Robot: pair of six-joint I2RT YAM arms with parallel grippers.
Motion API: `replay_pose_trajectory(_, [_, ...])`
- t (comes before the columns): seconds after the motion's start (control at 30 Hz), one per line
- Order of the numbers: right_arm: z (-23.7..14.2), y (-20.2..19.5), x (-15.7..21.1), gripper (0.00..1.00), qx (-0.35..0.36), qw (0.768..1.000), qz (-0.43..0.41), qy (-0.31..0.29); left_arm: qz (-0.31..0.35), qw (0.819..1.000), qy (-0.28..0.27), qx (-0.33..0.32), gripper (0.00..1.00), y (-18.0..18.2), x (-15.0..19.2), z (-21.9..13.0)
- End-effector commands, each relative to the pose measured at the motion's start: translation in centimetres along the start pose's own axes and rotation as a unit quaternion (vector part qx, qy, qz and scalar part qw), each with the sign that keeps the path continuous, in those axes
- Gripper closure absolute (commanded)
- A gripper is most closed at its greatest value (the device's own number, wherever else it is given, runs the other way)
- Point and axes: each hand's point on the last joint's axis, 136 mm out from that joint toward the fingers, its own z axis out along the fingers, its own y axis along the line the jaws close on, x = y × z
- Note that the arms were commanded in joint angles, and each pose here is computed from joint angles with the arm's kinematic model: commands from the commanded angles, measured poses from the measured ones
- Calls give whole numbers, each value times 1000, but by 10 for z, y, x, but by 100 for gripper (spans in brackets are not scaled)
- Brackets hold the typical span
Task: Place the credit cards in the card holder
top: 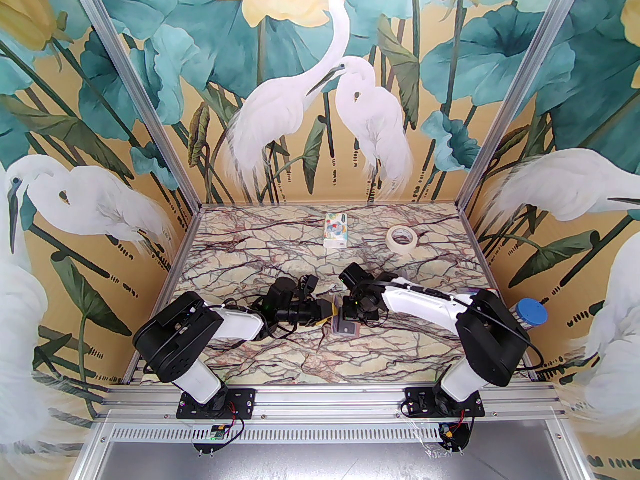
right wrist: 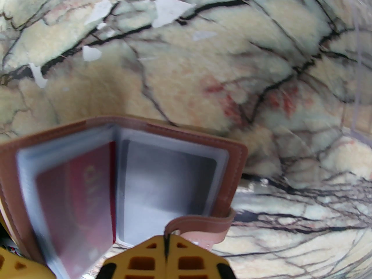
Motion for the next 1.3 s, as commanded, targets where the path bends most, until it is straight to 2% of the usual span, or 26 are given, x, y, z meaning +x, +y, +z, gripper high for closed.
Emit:
replay_pose_trajectory(0.0, [-4,25,-7,100,-64,998,-13,-13,11,1000,1,7,61,-7,4,-4])
replay_pose_trajectory(0.3, [-1,51,-6,100,-132,991,-19,1,18,999,-8,-31,61,4,6,-12])
replay_pose_trajectory(0.7, [-12,11,4,100,-56,998,-5,-3,1,998,-3,-67,64,31,9,-4])
replay_pose_trajectory(0.93, [-26,8,-1,100,-64,998,-7,-17,2,996,-2,-92,65,41,12,-2])
replay_pose_trajectory(1.27, [-25,27,-4,100,-107,994,-25,-12,-1,994,-3,-109,78,49,11,0])
